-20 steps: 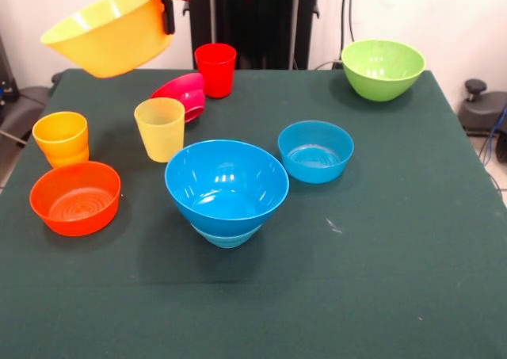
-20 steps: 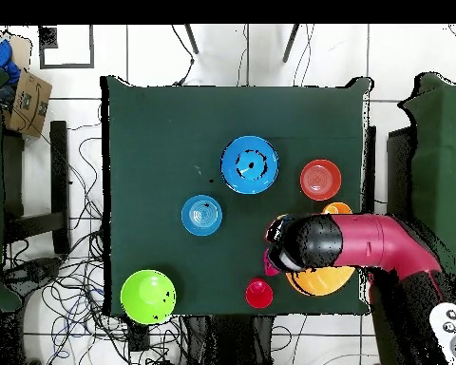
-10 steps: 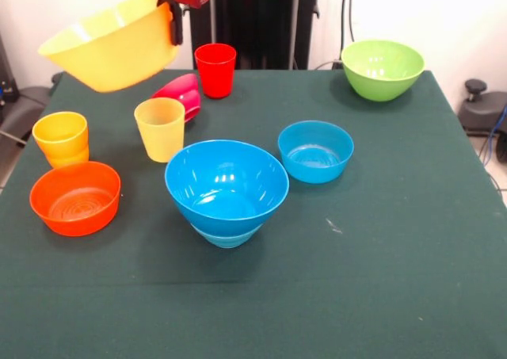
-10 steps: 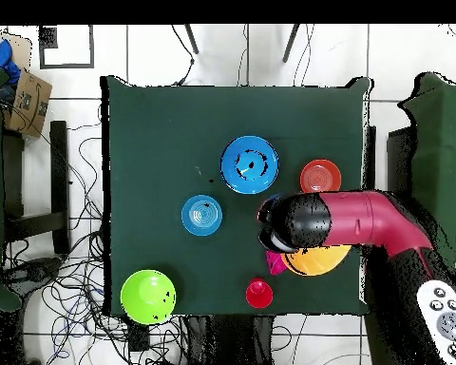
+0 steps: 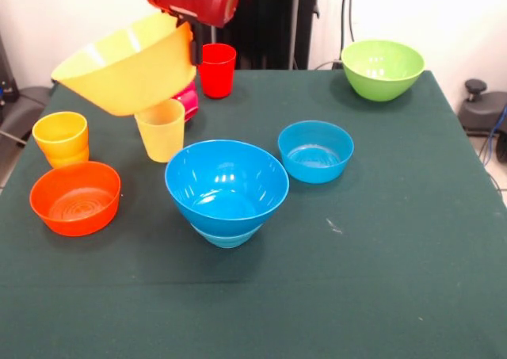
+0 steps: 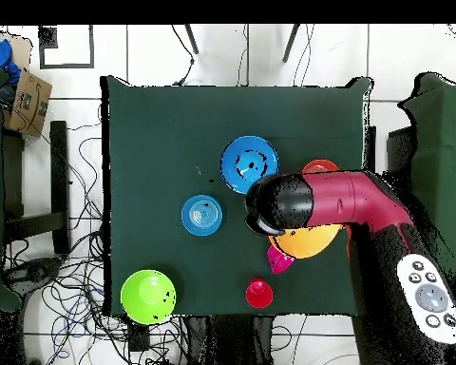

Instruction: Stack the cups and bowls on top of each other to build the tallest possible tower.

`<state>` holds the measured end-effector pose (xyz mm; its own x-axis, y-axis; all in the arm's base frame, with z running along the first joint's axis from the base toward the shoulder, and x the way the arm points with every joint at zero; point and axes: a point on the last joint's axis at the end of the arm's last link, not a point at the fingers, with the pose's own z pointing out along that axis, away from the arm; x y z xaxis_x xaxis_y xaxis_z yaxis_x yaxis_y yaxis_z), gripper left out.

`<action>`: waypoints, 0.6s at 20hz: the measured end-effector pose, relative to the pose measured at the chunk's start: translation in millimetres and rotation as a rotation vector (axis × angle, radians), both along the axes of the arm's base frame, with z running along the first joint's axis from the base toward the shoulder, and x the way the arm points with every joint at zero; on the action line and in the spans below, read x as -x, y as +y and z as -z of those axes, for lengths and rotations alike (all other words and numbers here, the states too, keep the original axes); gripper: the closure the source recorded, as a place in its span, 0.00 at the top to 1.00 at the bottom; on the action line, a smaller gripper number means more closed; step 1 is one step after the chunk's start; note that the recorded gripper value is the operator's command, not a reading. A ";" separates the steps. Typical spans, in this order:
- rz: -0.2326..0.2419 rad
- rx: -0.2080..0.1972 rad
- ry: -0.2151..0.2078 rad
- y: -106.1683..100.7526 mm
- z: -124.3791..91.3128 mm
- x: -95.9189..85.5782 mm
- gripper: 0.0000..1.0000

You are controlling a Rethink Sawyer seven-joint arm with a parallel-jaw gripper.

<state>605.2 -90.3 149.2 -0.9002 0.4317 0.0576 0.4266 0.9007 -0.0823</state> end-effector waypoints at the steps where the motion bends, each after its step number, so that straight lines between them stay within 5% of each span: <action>1: -0.008 -0.002 -0.004 6.1 1.5 -6.8 0.00; 12: -0.056 -0.008 -0.016 44.7 11.8 -33.6 0.00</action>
<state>638.7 -45.6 137.4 -0.9237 0.3804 0.0464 0.3769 0.9237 -0.0690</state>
